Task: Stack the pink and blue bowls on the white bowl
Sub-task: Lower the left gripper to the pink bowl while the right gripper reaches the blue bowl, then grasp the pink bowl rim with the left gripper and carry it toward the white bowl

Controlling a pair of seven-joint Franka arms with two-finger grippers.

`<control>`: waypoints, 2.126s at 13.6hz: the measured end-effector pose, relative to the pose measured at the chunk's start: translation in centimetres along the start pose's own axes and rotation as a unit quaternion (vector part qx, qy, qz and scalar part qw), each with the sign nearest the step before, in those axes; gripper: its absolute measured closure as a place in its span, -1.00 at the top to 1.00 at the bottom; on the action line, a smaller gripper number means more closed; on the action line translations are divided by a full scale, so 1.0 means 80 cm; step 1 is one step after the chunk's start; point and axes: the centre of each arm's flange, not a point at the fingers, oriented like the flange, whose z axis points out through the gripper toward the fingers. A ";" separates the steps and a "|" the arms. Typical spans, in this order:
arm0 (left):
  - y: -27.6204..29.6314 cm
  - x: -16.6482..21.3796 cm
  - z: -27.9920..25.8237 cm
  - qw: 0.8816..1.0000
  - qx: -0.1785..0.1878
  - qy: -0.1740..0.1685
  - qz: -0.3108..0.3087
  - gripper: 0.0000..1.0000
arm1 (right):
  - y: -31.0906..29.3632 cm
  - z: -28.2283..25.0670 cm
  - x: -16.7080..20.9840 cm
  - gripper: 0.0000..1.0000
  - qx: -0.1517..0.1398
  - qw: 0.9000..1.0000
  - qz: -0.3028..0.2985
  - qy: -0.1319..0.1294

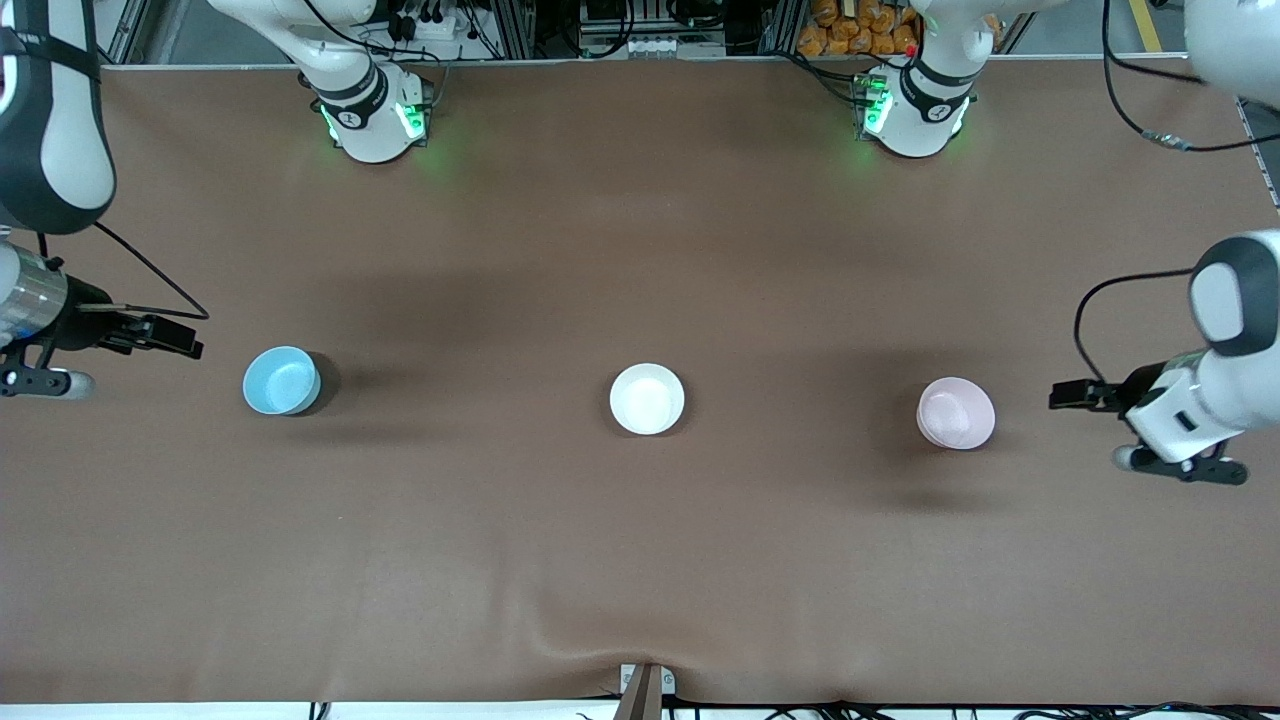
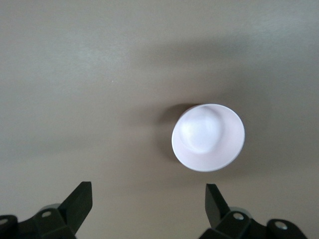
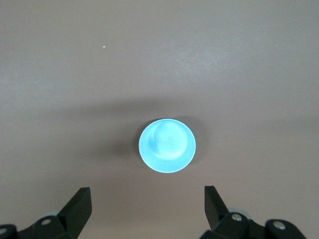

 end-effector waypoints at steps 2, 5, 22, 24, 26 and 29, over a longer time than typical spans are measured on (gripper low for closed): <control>-0.001 0.015 0.037 1.000 -0.002 0.001 0.003 1.00 | 0.012 0.017 -0.001 1.00 0.000 1.000 -0.004 0.007; 0.005 0.034 0.092 1.000 -0.016 0.002 0.006 1.00 | 0.018 0.030 -0.003 1.00 -0.001 1.000 -0.006 0.012; 0.015 0.013 0.184 0.999 -0.029 -0.029 0.025 -0.96 | 0.090 0.145 0.023 1.00 -0.020 1.000 -0.007 -0.003; 0.023 0.015 0.177 0.999 -0.029 -0.025 0.029 -0.96 | 0.111 0.179 0.023 1.00 -0.017 1.000 -0.002 -0.020; 0.057 0.028 0.159 0.999 -0.036 -0.011 0.031 -0.96 | 0.112 0.205 0.024 1.00 -0.015 0.999 -0.002 -0.032; 0.130 0.049 0.105 0.998 -0.065 -0.003 0.013 -0.96 | 0.109 0.242 0.027 1.00 -0.012 0.999 -0.004 -0.043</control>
